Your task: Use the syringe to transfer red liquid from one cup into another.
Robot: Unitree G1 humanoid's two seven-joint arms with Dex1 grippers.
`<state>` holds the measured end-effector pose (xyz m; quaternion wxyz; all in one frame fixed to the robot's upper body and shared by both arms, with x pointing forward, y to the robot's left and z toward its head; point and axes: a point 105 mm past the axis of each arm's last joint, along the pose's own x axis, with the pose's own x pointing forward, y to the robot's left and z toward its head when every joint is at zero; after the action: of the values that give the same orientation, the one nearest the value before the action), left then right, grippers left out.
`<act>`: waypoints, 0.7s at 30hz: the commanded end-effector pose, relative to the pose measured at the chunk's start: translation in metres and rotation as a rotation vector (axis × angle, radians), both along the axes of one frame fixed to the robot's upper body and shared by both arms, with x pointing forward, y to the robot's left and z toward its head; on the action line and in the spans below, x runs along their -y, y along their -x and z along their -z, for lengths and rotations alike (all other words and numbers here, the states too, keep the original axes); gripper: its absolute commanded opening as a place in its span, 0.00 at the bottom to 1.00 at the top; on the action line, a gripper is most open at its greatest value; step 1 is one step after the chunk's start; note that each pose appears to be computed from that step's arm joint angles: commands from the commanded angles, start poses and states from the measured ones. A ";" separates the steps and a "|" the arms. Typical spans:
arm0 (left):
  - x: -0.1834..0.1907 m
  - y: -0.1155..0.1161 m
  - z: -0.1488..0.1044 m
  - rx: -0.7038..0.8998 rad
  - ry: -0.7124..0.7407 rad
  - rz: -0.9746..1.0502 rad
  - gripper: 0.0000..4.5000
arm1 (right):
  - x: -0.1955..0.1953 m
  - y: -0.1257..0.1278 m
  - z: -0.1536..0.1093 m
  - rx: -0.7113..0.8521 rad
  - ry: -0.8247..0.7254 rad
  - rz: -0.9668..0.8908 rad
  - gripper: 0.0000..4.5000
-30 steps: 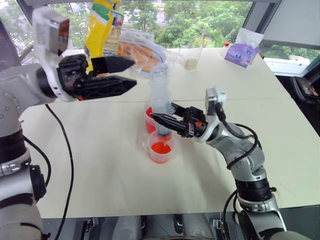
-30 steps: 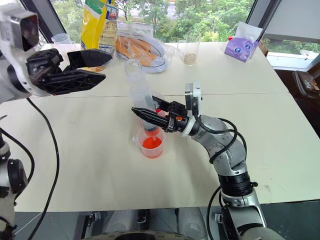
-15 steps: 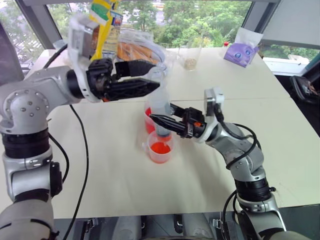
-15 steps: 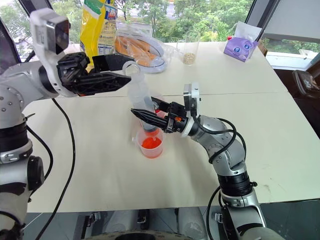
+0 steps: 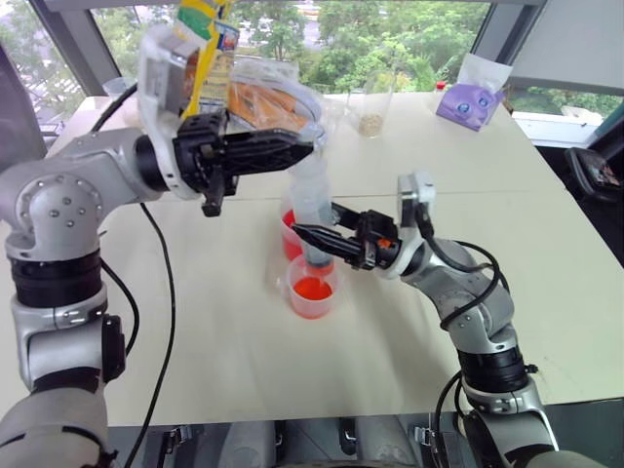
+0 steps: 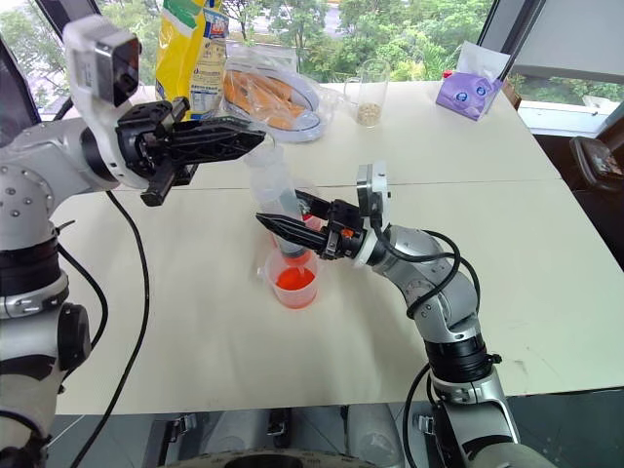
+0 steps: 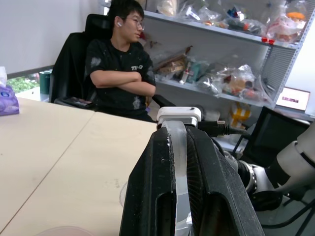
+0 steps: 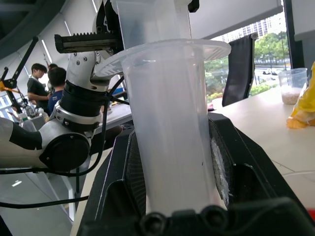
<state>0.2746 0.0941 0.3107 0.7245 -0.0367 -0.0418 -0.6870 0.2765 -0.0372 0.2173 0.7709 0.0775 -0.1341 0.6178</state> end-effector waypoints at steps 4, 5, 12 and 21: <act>0.008 0.007 0.019 -0.004 -0.081 0.039 0.01 | 0.000 0.009 -0.039 0.104 -0.082 -0.021 0.31; 0.008 0.007 0.020 -0.006 -0.082 0.040 0.01 | 0.000 0.009 -0.041 0.105 -0.086 -0.022 0.31; 0.011 0.007 0.030 -0.022 -0.103 0.048 0.01 | 0.001 0.009 -0.061 0.109 -0.132 -0.025 0.31; 0.013 0.011 0.042 -0.054 -0.126 0.066 0.01 | 0.003 0.007 -0.075 0.099 -0.165 -0.027 0.31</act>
<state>0.2794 0.1009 0.3006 0.7406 -0.0269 -0.0480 -0.6697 0.2814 -0.0294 0.2303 0.7677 0.1043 -0.0955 0.6250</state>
